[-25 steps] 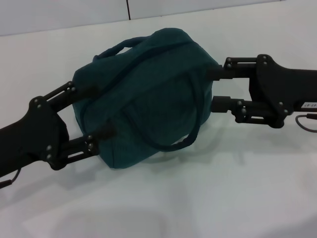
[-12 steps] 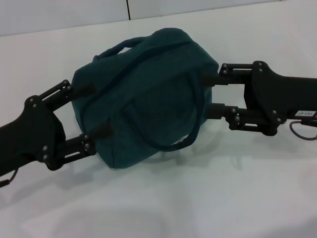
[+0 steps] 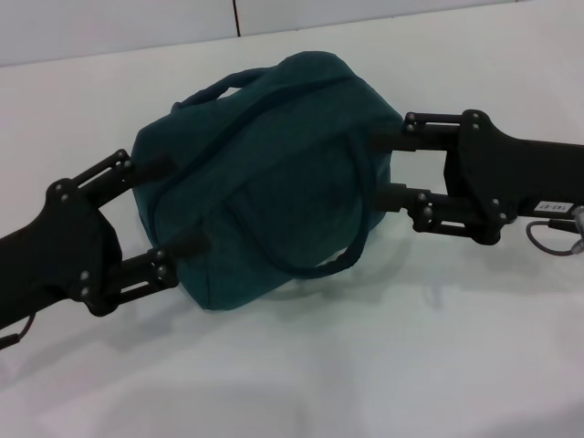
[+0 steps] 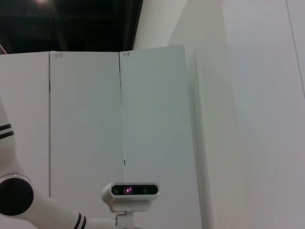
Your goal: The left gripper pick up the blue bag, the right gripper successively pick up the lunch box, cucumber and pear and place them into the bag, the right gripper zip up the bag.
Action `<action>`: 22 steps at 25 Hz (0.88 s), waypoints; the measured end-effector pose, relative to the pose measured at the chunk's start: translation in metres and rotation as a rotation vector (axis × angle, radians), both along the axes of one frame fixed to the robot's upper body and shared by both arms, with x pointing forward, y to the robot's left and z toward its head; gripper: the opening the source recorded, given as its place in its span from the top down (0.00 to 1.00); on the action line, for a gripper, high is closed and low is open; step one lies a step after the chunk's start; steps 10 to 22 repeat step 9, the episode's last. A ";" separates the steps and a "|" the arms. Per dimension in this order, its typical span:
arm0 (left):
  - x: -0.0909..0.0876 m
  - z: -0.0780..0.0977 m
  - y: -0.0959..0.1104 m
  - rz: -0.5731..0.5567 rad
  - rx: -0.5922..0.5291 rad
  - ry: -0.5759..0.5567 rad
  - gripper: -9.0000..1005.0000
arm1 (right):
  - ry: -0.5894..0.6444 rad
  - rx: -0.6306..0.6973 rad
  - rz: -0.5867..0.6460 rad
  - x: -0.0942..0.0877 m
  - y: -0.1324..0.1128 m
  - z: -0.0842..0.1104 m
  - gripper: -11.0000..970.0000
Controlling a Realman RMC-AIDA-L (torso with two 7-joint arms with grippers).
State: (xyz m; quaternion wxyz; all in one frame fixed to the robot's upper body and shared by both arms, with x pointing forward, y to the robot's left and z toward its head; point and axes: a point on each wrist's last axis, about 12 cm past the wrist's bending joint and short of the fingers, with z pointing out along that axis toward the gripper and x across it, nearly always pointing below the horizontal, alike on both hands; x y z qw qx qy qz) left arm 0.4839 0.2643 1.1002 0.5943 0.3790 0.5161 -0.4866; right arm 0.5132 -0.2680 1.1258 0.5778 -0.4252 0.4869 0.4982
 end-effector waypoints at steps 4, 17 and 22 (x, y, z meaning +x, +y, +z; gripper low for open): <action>0.000 0.000 0.000 -0.001 0.001 0.001 0.18 | 0.003 0.008 -0.007 0.000 0.001 -0.001 0.45; -0.001 -0.002 -0.002 -0.004 0.002 0.002 0.18 | 0.009 0.014 -0.010 -0.001 0.001 -0.002 0.45; -0.001 -0.002 -0.002 -0.004 0.002 0.002 0.18 | 0.009 0.014 -0.010 -0.001 0.001 -0.002 0.45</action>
